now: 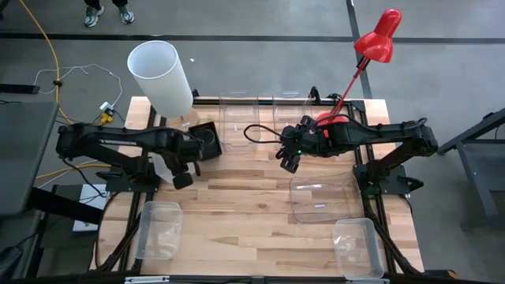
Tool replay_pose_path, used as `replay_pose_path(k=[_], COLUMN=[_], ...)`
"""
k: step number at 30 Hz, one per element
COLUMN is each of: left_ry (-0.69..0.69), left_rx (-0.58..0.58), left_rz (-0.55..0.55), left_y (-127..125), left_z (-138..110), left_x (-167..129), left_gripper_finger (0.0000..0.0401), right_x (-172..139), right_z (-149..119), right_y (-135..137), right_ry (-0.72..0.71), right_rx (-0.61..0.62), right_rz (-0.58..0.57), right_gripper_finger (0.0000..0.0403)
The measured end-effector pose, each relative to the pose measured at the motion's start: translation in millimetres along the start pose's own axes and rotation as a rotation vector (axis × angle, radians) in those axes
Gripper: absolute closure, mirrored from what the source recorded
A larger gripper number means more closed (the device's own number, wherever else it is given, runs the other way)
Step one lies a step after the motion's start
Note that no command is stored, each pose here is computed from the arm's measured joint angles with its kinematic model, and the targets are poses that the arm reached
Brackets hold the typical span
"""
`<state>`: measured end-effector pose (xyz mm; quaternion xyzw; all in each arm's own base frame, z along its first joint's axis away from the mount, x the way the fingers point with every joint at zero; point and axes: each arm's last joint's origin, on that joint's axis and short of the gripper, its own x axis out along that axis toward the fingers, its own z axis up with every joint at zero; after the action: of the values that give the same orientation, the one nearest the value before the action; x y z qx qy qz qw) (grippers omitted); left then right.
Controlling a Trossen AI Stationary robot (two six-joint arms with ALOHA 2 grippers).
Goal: Stack baskets by color
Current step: Stack the top white bin on the bottom left white bin
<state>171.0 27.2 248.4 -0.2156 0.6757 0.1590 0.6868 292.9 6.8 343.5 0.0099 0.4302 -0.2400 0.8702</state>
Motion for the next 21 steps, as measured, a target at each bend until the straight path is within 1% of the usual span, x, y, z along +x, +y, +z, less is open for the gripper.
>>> replay_pose_path(k=[3, 8, 13, 15, 18, 21], left_ry=[-0.001, -0.045, -0.09, -0.102, -0.108, -0.081], left_rx=[0.026, 0.086, 0.158, 0.202, 0.277, 0.299], left_rz=[-0.001, -0.026, -0.136, -0.174, -0.199, -0.22], left_y=[-5, -19, -43, -53, -68, -82], left_z=[-3, -11, -24, -32, -46, -60], left_x=[-23, -63, -95, -104, -112, -113], left_gripper_finger=[0.0401, 0.0401, 0.0401, 0.0401, 0.0401, 0.0401], right_x=[0, 0, 0, 0, 0, 0], right_z=[0, 1, 2, 2, 2, 3], right_y=[0, 0, 0, 1, 0, 0], right_ry=[-0.002, -0.006, -0.015, -0.019, -0.023, -0.035], right_rx=[0.001, 0.006, 0.015, 0.03, 0.071, 0.117], right_rz=[0.001, 0.002, 0.005, 0.007, -0.002, -0.014], right_gripper_finger=[0.0167, 0.0167, 0.0167, 0.0167, 0.0167, 0.0167])
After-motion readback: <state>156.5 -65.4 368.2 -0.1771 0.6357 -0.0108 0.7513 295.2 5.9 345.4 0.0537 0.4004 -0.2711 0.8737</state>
